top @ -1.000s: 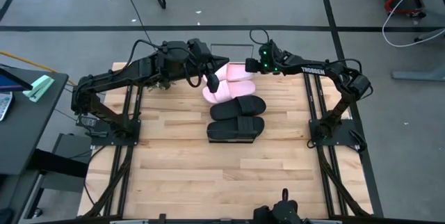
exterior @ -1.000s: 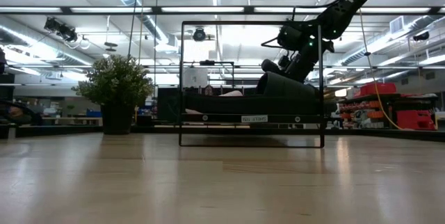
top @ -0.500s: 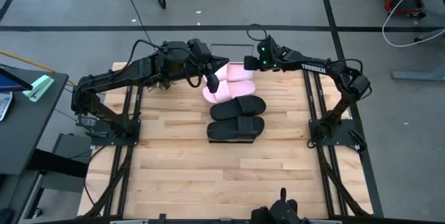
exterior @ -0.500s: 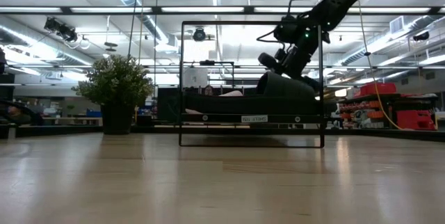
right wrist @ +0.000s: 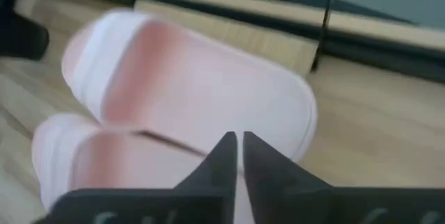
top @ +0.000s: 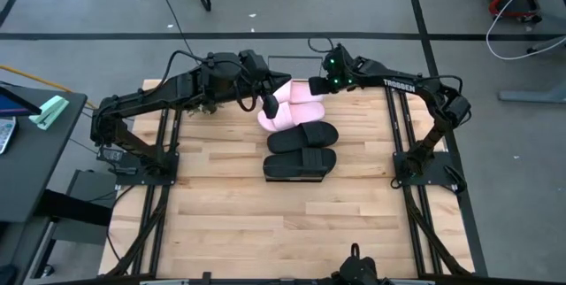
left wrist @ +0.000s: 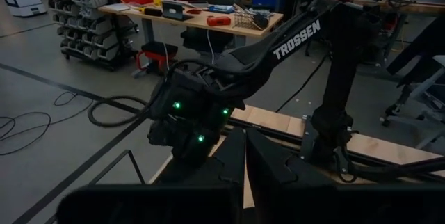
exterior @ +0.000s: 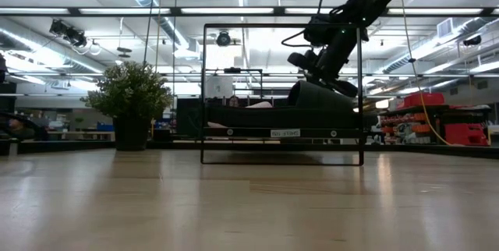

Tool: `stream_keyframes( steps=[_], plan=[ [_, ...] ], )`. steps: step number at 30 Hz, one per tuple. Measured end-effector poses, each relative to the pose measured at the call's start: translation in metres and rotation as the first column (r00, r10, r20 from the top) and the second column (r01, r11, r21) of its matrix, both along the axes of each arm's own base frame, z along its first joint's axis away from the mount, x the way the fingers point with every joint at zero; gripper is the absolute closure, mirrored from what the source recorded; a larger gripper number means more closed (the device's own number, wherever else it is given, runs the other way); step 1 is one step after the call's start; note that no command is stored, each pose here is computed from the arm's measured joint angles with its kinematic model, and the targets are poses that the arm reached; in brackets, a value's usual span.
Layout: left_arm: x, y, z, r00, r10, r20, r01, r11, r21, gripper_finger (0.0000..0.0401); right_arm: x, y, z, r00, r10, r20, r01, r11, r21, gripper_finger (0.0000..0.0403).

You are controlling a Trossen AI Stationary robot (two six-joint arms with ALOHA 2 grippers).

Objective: Pick and place slides into the shelf
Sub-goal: Return to Home Position

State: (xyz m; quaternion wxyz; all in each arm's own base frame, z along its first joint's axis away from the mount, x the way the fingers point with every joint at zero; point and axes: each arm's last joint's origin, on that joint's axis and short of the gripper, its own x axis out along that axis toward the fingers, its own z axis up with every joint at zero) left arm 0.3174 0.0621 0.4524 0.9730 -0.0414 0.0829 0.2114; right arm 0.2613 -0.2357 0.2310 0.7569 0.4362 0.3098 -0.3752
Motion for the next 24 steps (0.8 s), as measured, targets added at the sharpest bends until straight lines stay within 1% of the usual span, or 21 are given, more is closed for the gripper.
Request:
stream_keyframes(
  steps=[3,5,7,10,13,15,18,22,24],
  plan=[
    [0.0,0.0,0.0,1.0,0.0,0.0,0.0,1.0,0.001,0.0391,0.001,0.007,-0.002,0.999,0.03,-0.036,-0.029,0.999,0.021,0.0396],
    [0.0,0.0,0.0,1.0,0.0,0.0,0.0,1.0,0.001,0.0394,0.002,0.012,-0.004,0.995,0.062,-0.072,-0.06,0.998,0.036,0.0395],
    [0.0,0.0,0.0,1.0,0.0,0.0,0.0,1.0,0.001,0.0394,0.003,0.018,-0.006,0.99,0.093,-0.11,-0.087,0.995,0.051,0.0387],
    [0.0,0.0,0.0,1.0,-0.001,-0.005,0.001,1.0,0.003,0.0387,0.004,0.025,-0.008,0.98,0.13,-0.148,-0.121,0.99,0.068,0.038],
    [0.0,0.0,-0.001,1.0,-0.006,-0.024,0.006,1.0,0.027,0.038,0.005,0.037,-0.003,0.967,0.195,-0.161,-0.186,0.98,0.071,0.0391],
    [0.0,0.0,-0.002,0.999,-0.01,-0.048,0.012,0.999,0.049,0.0381,0.004,0.048,0.009,0.956,0.247,-0.157,-0.244,0.969,0.035,0.0398],
    [0.0,-0.001,-0.003,0.997,-0.031,-0.069,0.035,0.997,0.065,0.0394,-0.002,0.068,0.035,0.937,0.319,-0.14,-0.326,0.945,-0.034,0.0396],
    [-0.001,0.003,-0.004,0.995,-0.075,-0.065,0.078,0.996,0.047,0.0393,-0.02,0.099,0.07,0.922,0.358,-0.146,-0.377,0.917,-0.132,0.0399],
    [0.001,0.004,-0.01,0.995,-0.078,-0.062,0.081,0.996,0.046,0.0394,-0.031,0.116,0.085,0.912,0.384,-0.147,-0.406,0.898,-0.171,0.0399]
  ],
)
